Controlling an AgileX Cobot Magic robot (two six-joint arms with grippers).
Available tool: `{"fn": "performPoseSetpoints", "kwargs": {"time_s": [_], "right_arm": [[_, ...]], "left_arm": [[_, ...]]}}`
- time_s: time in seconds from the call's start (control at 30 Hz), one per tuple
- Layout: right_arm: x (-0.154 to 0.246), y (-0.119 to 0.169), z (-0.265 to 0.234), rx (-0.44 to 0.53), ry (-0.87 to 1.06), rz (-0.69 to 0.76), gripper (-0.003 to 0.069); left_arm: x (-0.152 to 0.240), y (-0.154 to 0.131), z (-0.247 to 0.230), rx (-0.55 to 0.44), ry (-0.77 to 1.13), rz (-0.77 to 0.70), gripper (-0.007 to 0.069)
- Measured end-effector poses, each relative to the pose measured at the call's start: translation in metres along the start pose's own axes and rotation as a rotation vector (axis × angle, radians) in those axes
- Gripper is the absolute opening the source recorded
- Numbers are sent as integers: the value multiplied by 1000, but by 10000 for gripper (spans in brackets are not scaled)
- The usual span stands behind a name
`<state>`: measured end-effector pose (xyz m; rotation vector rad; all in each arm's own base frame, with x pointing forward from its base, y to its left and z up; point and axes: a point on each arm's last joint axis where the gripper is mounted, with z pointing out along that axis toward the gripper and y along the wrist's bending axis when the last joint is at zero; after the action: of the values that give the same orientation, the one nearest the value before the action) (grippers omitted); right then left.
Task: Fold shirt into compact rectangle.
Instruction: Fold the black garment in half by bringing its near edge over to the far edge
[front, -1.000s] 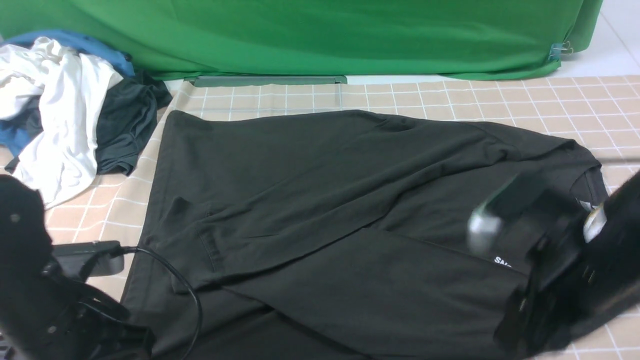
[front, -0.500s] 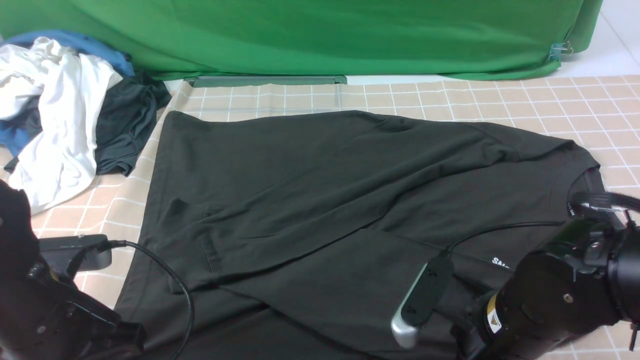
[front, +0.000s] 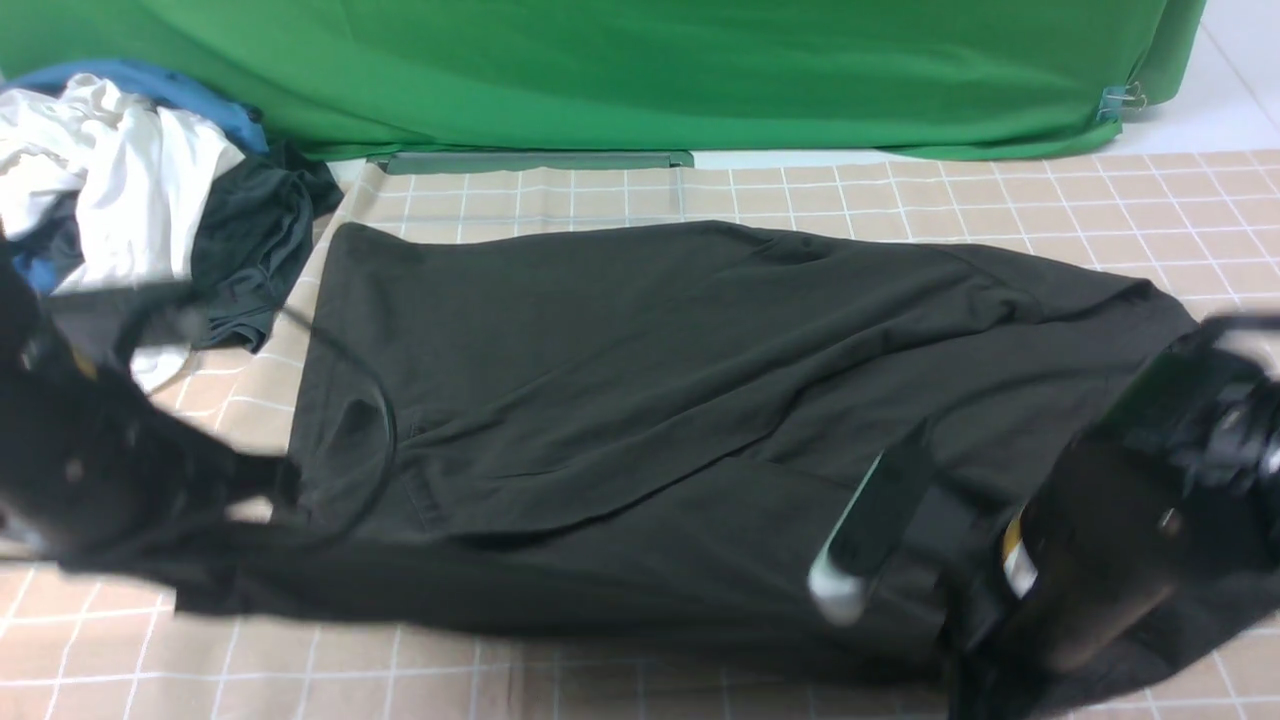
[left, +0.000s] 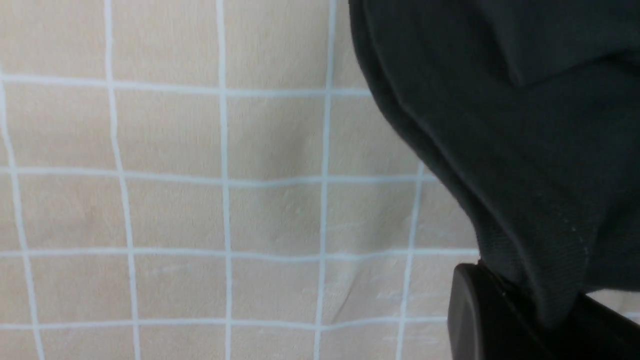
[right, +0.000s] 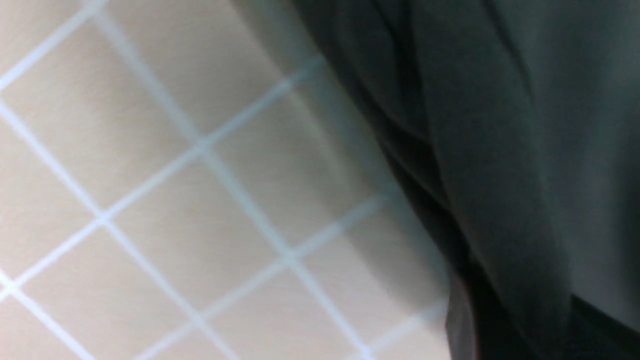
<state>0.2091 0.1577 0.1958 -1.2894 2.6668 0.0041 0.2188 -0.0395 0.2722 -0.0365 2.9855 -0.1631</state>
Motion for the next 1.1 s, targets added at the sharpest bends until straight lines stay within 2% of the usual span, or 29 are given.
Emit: {"fn": "performPoseSetpoints", "kwargs": {"time_s": [0.23,0.5,0.87,1.1], "right_arm": [[-14,-58,-33,67,-77,74,99],[-57,-119,-50,147,-161,73,99],[-141,-219,-17,253,-269,114,99],[-167,-243,35,264,-287,117,99]], "left_arm": [[-45,-3,-24,44,-144,-114,19],[-128,3,-8,109,-205,-221,19],[-245,9,43,92,-291,-262,19],[-275,13,80,81,-300,-260,21]]}}
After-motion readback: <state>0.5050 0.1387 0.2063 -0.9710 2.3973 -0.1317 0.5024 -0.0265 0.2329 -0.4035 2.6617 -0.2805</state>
